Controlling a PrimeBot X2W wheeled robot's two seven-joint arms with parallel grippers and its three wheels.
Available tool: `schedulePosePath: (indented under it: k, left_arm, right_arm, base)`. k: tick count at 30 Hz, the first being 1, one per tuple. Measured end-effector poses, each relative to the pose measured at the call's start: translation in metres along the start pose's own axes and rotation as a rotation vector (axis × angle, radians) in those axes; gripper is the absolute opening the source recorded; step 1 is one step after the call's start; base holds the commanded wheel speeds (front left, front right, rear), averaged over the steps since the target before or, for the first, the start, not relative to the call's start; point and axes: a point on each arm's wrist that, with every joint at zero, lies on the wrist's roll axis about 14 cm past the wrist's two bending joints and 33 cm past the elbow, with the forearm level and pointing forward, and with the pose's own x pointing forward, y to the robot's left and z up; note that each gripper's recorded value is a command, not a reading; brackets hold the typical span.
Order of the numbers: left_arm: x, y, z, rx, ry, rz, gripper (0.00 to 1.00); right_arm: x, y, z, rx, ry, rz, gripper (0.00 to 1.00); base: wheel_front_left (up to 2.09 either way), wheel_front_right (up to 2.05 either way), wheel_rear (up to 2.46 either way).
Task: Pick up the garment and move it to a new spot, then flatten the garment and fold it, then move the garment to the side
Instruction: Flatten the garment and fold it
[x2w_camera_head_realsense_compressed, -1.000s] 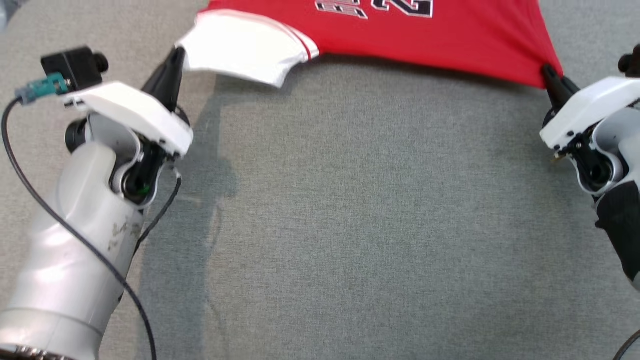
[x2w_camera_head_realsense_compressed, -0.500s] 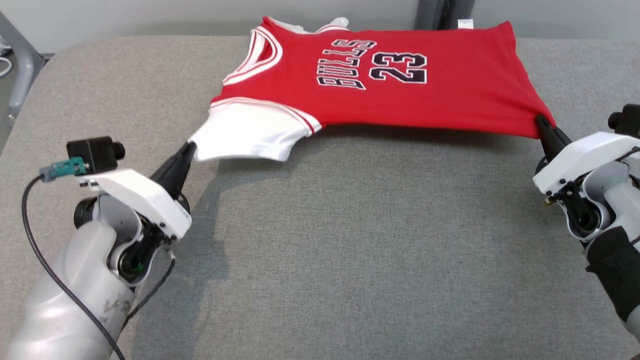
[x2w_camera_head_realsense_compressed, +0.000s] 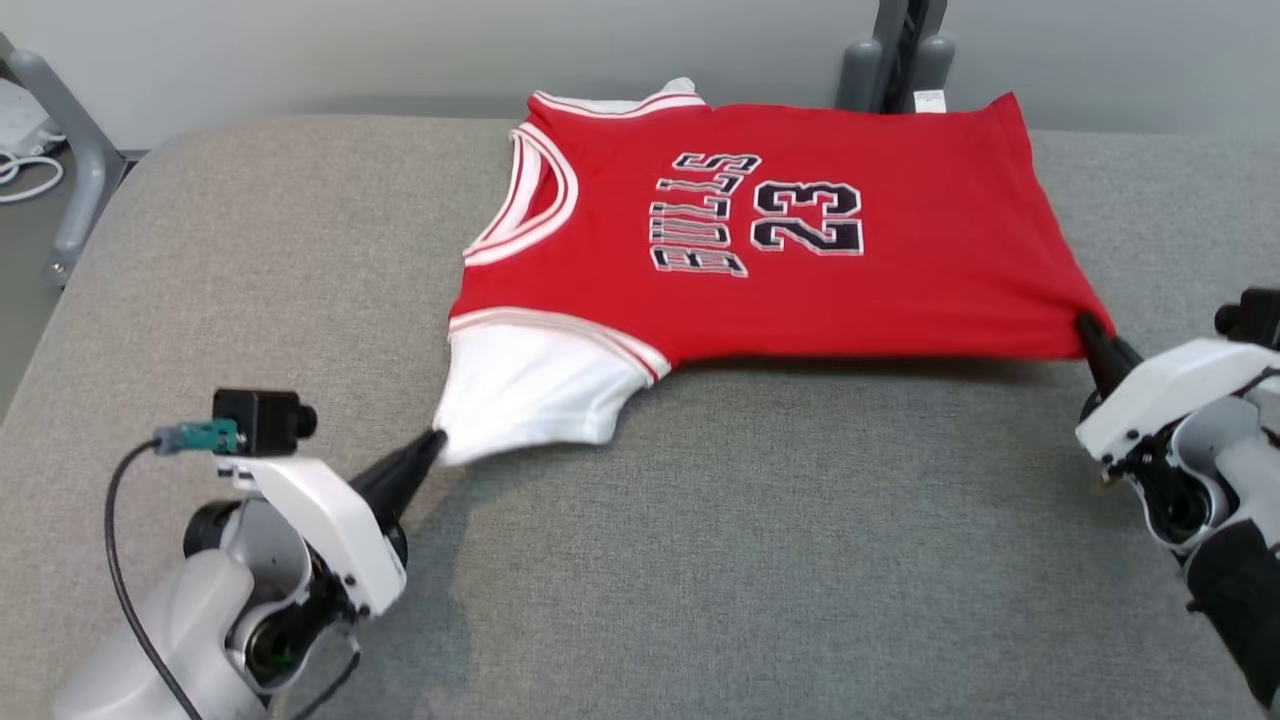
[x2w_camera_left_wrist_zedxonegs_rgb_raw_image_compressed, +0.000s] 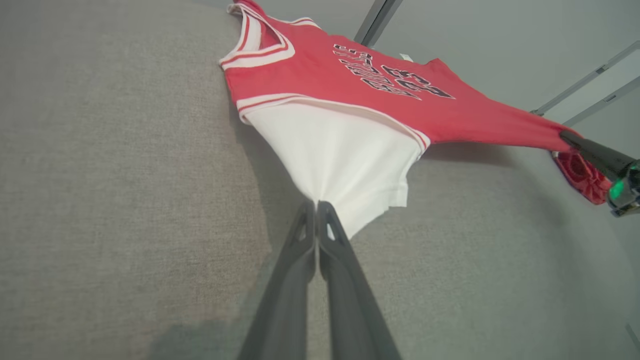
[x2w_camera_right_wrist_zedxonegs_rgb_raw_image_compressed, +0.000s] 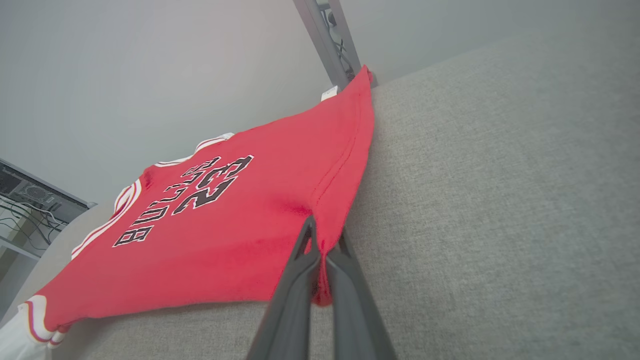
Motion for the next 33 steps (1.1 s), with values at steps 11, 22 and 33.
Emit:
schedulePosePath:
  k: [11,22,33]
  left_arm:
    - [-0.026,-0.023,-0.041,0.017,0.155,-0.086,0.0]
    - [-0.058,-0.056,-0.075,-0.023,0.319,-0.216,0.0]
    - [-0.095,-0.085,-0.106,-0.045,0.465,-0.324,0.0]
  right_arm:
    - [-0.034,-0.014,-0.033,0.018,0.119,-0.02,0.0]
    - [-0.073,-0.024,-0.052,0.06,0.215,-0.011,0.0]
    - [-0.109,-0.031,-0.078,0.094,0.355,-0.01,0.0]
  base:
    - [0.0,0.0,0.0]
    - [0.0,0.0,0.0]
    - [0.0,0.0,0.0]
